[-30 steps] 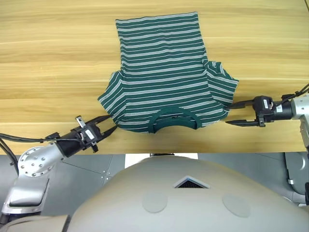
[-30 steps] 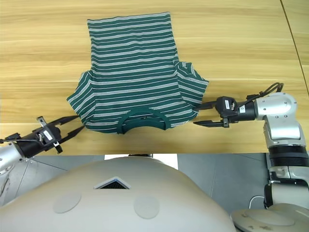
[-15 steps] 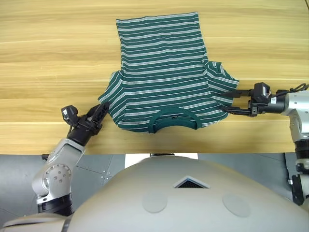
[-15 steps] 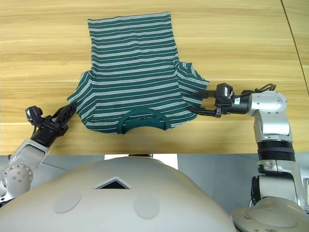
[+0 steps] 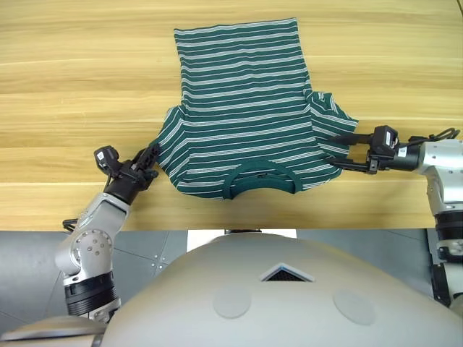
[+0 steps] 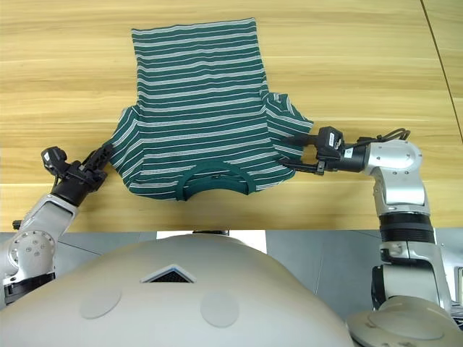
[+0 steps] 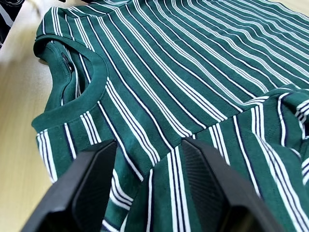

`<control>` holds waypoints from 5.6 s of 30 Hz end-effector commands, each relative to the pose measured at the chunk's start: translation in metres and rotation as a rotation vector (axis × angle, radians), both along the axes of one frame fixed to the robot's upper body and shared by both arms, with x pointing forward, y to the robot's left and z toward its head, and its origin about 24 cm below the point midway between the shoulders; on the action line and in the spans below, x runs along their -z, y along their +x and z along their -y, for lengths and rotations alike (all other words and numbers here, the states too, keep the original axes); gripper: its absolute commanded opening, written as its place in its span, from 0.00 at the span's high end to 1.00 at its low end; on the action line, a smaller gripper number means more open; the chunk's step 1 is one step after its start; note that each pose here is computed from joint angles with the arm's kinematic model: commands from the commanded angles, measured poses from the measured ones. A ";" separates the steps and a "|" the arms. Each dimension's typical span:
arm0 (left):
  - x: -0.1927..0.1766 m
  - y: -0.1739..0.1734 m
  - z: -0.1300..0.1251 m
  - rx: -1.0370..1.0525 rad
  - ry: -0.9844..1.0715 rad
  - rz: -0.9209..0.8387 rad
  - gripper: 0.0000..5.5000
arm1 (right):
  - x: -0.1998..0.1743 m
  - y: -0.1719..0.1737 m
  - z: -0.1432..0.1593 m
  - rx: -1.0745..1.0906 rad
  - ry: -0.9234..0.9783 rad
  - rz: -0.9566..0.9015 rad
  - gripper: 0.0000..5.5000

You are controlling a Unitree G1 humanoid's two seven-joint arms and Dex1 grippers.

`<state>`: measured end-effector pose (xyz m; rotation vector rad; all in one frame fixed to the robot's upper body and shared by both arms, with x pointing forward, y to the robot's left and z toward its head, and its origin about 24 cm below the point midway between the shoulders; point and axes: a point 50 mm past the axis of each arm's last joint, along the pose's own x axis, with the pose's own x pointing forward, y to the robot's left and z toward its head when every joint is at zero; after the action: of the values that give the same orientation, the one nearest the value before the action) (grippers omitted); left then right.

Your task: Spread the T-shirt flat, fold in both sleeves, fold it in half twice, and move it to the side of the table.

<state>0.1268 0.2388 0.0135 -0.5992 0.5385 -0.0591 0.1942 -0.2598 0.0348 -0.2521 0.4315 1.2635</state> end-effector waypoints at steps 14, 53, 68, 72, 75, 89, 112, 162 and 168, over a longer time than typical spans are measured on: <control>-0.018 0.004 0.020 -0.005 0.223 0.149 0.99 | -0.003 0.004 -0.003 0.001 0.014 0.031 0.54; -0.009 -0.025 0.118 0.575 0.581 0.242 0.96 | 0.004 -0.002 -0.013 0.179 -0.006 0.129 0.54; -0.044 -0.031 0.130 0.444 0.591 0.380 0.50 | 0.011 -0.010 0.026 0.596 -0.065 -0.022 0.54; -0.049 -0.034 0.126 0.426 0.683 0.446 0.47 | 0.019 -0.004 0.032 0.721 -0.064 -0.093 0.54; -0.045 -0.039 0.128 0.429 0.708 0.446 0.47 | 0.028 -0.001 0.031 0.773 -0.063 -0.144 0.54; -0.043 -0.042 0.133 0.428 0.709 0.454 0.46 | 0.037 0.002 0.016 0.791 -0.003 -0.264 0.79; -0.040 -0.040 0.138 0.436 0.693 0.445 0.46 | -0.028 0.011 -0.045 0.453 0.014 0.064 1.00; -0.028 -0.052 0.049 1.289 1.119 0.274 0.02 | -0.011 -0.010 -0.021 -0.400 -0.500 0.259 0.45; -0.025 -0.049 0.047 1.300 1.127 0.257 0.02 | -0.011 -0.011 -0.024 -0.414 -0.500 0.254 0.64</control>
<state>0.0838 0.1797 0.0540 0.8783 0.3985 -0.9454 0.1866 -0.2343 0.0514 -0.9408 0.4284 1.4747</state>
